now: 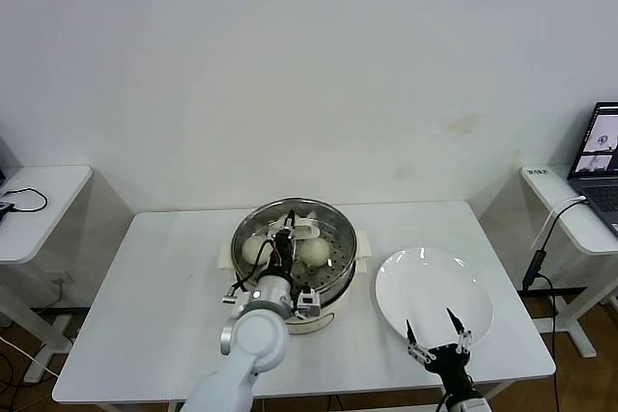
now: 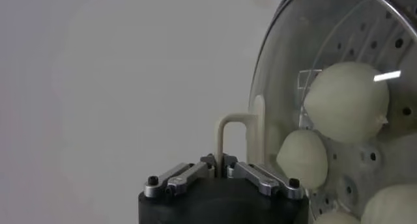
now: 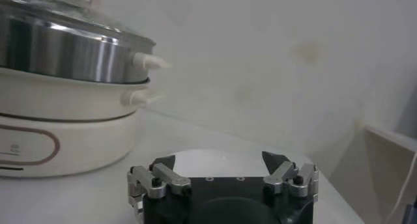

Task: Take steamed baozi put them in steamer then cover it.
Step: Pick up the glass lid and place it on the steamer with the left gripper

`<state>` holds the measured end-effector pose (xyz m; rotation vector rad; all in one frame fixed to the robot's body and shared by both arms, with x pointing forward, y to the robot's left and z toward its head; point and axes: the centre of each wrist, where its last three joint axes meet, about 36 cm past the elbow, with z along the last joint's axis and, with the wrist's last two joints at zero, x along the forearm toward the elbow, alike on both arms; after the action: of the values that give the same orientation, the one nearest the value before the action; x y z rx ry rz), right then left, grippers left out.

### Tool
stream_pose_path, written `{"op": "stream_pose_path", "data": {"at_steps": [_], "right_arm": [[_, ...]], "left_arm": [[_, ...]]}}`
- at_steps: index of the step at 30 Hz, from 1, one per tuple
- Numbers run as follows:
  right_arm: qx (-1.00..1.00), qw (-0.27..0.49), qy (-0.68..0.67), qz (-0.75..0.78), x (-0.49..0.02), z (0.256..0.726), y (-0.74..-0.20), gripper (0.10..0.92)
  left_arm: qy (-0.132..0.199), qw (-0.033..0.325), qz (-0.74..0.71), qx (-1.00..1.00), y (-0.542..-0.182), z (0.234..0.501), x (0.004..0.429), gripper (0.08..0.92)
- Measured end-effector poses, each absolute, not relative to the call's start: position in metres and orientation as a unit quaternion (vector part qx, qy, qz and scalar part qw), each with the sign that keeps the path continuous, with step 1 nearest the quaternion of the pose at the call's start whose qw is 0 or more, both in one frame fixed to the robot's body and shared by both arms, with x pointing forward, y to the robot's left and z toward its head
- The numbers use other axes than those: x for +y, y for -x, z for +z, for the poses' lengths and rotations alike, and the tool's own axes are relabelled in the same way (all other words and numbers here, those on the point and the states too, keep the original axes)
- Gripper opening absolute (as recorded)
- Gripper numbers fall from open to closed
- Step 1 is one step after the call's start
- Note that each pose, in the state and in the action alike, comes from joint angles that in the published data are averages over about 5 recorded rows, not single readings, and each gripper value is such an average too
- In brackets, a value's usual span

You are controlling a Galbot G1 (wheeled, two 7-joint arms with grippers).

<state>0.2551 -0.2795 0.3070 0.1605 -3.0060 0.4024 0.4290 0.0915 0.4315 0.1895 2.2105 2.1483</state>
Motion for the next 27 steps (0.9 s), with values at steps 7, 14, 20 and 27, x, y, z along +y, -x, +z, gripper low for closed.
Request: {"op": "stream_pose_path", "data": {"at_steps": [7,14,20,27], "right_arm": [[-0.988,0.052,-0.055,0.131,-0.2776,0.3063,-0.2542,0.823],[-0.988,0.052,-0.056,0.131,-0.2776,0.3064,-0.2543,0.823],[-0.988,0.051,-0.058,0.131,-0.2767,0.3063,-0.2549,0.823],[-0.988,0.051,-0.06,0.131,-0.2758,0.3063,-0.255,0.823]], "left_arm": [[-0.062,0.027,0.696,0.715,-0.4288,0.4306,0.0887,0.134],[-0.063,0.026,0.7,0.711,-0.4283,0.4264,0.0887,0.134],[-0.063,0.028,0.7,0.711,-0.4271,0.4249,0.0886,0.135],[-0.059,0.037,0.699,0.711,-0.4236,0.4273,0.0896,0.278]]}}
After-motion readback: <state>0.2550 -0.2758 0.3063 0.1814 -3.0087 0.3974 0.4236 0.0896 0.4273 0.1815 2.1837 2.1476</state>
